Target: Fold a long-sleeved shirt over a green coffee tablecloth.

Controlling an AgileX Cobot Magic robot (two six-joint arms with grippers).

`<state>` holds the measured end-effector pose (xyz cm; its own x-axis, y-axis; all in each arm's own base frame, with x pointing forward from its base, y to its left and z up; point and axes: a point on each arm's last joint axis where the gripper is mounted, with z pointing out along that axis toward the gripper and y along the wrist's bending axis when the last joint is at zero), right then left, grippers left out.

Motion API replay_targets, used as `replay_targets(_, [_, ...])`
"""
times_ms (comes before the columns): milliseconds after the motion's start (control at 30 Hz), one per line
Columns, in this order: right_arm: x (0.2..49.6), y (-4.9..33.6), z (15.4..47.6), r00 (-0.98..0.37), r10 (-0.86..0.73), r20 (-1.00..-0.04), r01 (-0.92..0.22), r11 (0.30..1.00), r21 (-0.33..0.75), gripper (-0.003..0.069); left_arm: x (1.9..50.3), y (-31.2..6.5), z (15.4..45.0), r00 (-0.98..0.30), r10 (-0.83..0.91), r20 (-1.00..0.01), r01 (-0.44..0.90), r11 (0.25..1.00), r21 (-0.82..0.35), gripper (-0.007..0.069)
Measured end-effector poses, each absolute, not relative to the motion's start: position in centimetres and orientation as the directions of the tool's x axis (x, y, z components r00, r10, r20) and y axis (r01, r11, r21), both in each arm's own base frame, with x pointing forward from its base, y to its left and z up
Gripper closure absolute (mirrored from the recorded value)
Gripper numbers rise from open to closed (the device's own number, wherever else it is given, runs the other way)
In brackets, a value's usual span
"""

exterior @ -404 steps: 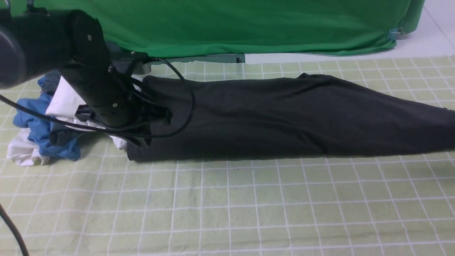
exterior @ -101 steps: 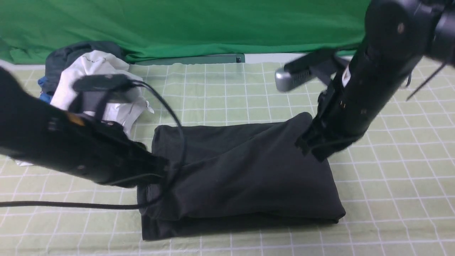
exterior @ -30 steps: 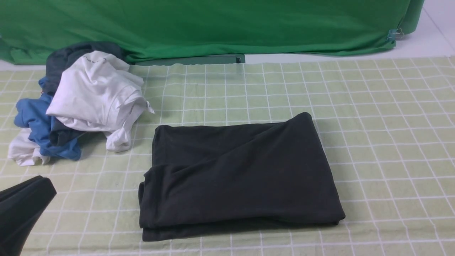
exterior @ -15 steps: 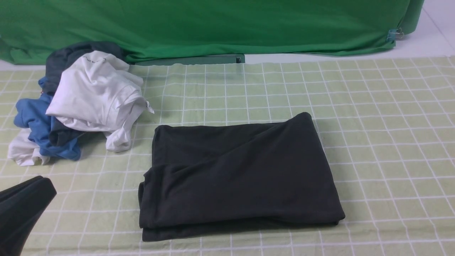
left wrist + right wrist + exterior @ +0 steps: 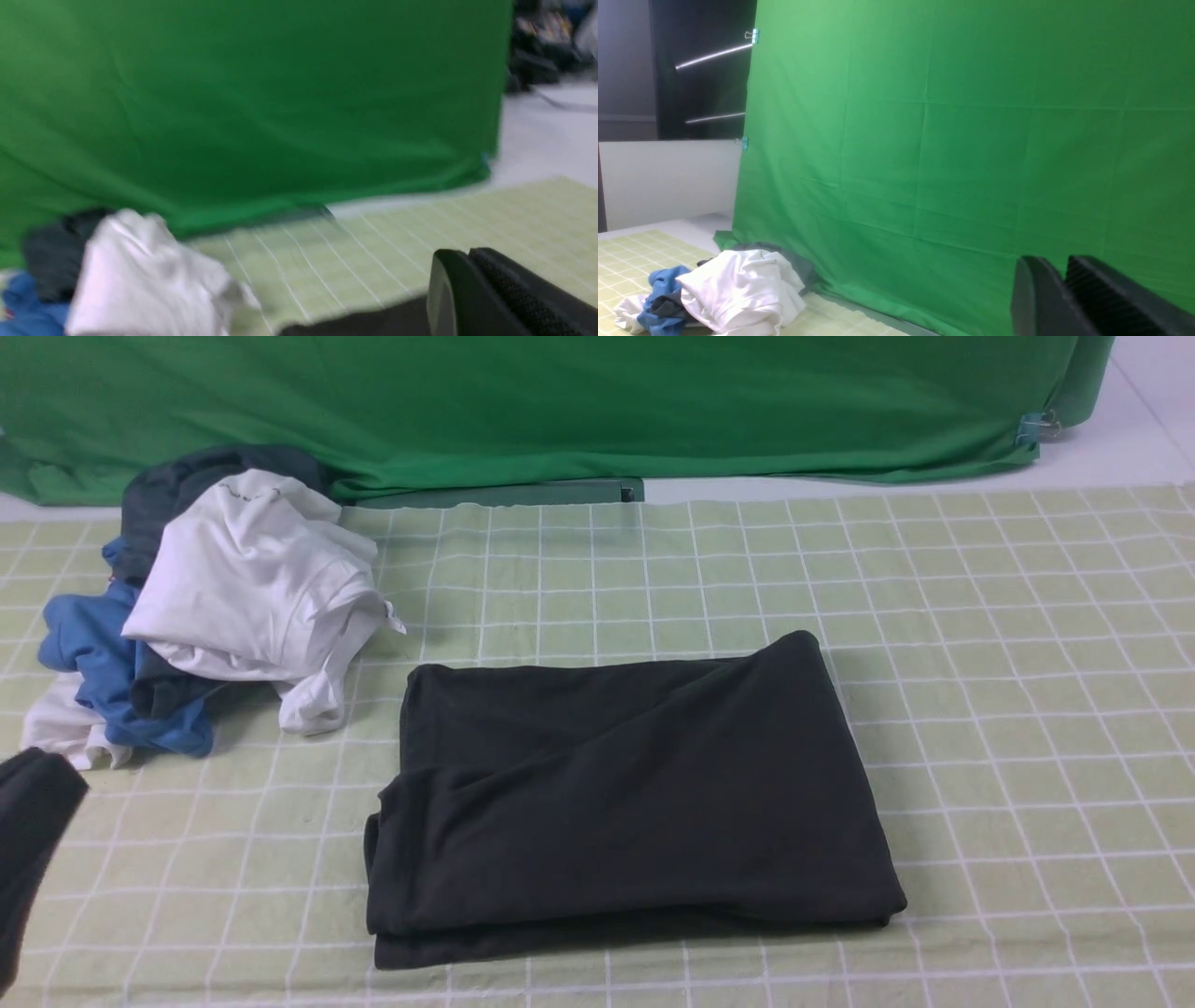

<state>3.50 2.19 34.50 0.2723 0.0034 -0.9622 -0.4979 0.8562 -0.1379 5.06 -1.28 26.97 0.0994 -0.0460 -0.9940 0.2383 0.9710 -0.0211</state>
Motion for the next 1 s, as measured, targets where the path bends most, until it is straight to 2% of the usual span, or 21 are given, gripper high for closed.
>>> replay_targets(100, [3.5, 2.2, 34.5, 0.272, 0.003, -0.962, -0.498, 0.856, -0.138, 0.0554, 5.1, -0.7, 24.6, 0.15, -0.047, -0.988, 0.137, 0.99, -0.026, 0.0612])
replay_targets(233, [3.5, 2.2, 34.5, 0.272, 0.003, -0.962, -0.498, 0.856, -0.138, 0.0544, 5.6, -0.1, 21.4, 0.082, -0.025, -0.996, 0.012, 1.0, -0.024, 0.0612])
replay_targets(333, [3.5, 2.2, 34.5, 0.272, 0.003, -0.962, -0.498, 0.856, -0.138, 0.0536, 5.7, 0.2, 20.7, 0.027, -0.011, -1.0, -0.045, 0.999, -0.012, 0.0612])
replay_targets(667, [3.5, 2.2, 34.5, 0.272, 0.003, -0.962, -0.498, 0.856, -0.138, 0.0505, 5.6, 0.1, 19.2, -0.134, 0.004, -0.991, -0.033, 0.999, 0.008, 0.0612])
replay_targets(1000, [3.5, 2.2, 34.5, 0.272, 0.003, -0.962, -0.498, 0.856, -0.138, 0.0477, 5.6, 0.1, 19.1, -0.142, 0.004, -0.99, -0.031, 0.999, 0.008, 0.0612])
